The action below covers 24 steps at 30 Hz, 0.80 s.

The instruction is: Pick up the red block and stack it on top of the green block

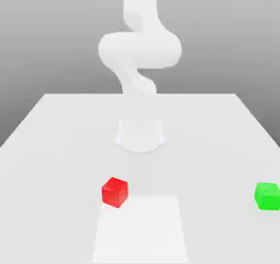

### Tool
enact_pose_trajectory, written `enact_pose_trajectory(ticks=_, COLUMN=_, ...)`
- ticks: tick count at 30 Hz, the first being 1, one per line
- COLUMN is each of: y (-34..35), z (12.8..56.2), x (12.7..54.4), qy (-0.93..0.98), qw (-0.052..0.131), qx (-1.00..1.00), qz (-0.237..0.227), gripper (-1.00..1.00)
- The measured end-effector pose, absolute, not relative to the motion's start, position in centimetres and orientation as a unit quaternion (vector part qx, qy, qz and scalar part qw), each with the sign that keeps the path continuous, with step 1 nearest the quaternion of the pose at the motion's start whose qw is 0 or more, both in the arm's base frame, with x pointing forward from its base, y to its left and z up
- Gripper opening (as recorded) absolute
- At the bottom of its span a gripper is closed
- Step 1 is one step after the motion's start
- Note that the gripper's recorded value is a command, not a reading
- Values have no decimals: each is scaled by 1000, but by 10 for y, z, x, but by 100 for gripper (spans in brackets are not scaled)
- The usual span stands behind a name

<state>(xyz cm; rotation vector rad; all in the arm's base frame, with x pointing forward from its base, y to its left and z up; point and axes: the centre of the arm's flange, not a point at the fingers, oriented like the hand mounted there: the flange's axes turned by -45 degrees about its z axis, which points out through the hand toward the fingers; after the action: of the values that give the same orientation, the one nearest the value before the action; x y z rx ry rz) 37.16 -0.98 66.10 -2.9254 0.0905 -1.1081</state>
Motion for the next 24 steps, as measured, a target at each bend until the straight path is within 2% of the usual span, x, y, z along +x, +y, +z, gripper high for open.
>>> enact_pose_trajectory(ticks=4, y=-28, z=562, x=403, qy=72, qw=10, qx=-956, qz=-284, gripper=0)
enact_pose_trajectory(ticks=8, y=-43, z=461, x=409, qy=115, qw=10, qx=-970, qz=-213, gripper=0)
enact_pose_trajectory(ticks=12, y=-55, z=361, x=390, qy=160, qw=8, qx=-978, qz=-135, gripper=0)
enact_pose_trajectory(ticks=17, y=-64, z=233, x=334, qy=219, qw=2, qx=-975, qz=-29, gripper=0)
enact_pose_trajectory(ticks=19, y=-65, z=195, x=321, qy=230, qw=1, qx=-973, qz=-7, gripper=0)
enact_pose_trajectory(ticks=24, y=-65, z=149, x=314, qy=234, qw=0, qx=-972, qz=0, gripper=0)
